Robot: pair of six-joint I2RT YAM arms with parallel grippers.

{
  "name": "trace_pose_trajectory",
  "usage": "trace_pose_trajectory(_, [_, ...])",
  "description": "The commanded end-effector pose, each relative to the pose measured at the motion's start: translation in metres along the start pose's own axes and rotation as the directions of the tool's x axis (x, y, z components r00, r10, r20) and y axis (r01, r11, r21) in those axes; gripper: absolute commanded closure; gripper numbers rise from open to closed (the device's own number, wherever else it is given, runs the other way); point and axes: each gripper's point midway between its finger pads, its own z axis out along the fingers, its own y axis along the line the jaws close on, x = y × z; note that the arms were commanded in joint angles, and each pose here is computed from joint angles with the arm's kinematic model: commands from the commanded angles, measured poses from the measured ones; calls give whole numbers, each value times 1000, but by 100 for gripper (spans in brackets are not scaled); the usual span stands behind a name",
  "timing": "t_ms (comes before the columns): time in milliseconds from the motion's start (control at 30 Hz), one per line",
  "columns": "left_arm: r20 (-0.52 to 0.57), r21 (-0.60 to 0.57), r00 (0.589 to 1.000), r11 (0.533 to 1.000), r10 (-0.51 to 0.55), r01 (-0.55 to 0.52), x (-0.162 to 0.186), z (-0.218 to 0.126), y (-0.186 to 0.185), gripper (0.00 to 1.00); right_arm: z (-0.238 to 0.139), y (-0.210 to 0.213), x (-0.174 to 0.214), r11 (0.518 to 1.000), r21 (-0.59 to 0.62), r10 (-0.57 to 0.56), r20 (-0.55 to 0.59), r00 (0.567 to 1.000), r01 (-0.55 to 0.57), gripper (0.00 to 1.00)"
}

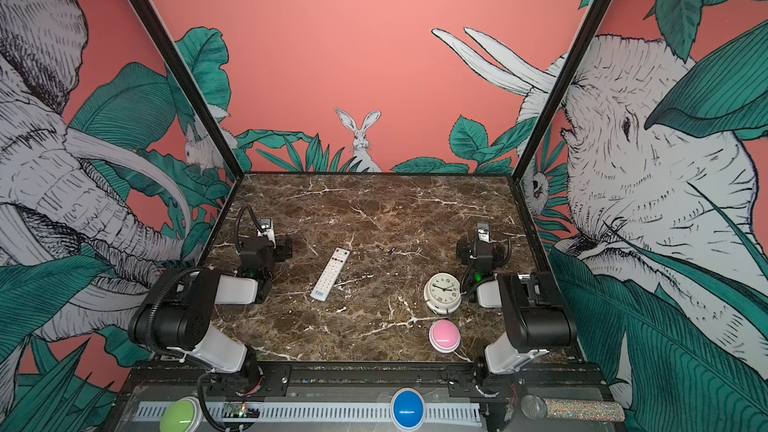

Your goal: Load the batteries into the remote control

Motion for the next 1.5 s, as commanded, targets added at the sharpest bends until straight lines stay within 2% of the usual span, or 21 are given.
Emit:
trace_pose_trajectory(0, [34,-1,999,1000,-7,7,-10,-2,2,0,-2,-3,-15,1000,6,26,52,998,-26,1])
trace_pose_trajectory(500, [34,-3,999,1000,-7,7,-9,-2,3,0,-2,-3,-15,1000,6,26,54,998,-26,1])
trace_pose_trajectory(867, [8,-8,1000,1000,9,-9,-25,-5,6,0,-18,-2,-38,1000,-29,11,32,999,-10,1])
trace_pose_trajectory(1000, [-76,-34,997,999,-2,0,-28,-16,16,0,-32,3,-46,997,-76,31,15,999,-29,1])
trace_pose_trajectory(1167, [-215,24,976,999,-30,36,-33,-33,12,0,-50,16,-54,986,-151,62,-61,996,-71,1])
trace_pose_trajectory(1233, [-299,-12,950,995,-94,95,-33,-44,18,0,-59,21,-57,979,-179,85,-95,992,-101,1])
trace_pose_trajectory(1333, [-377,22,914,985,-151,172,-44,-60,12,0,-72,31,-61,960,-235,122,-138,983,-152,1])
trace_pose_trajectory(1467, [-499,128,855,965,-138,230,-51,-79,-10,1,-87,58,-63,933,-332,71,-204,976,-137,1])
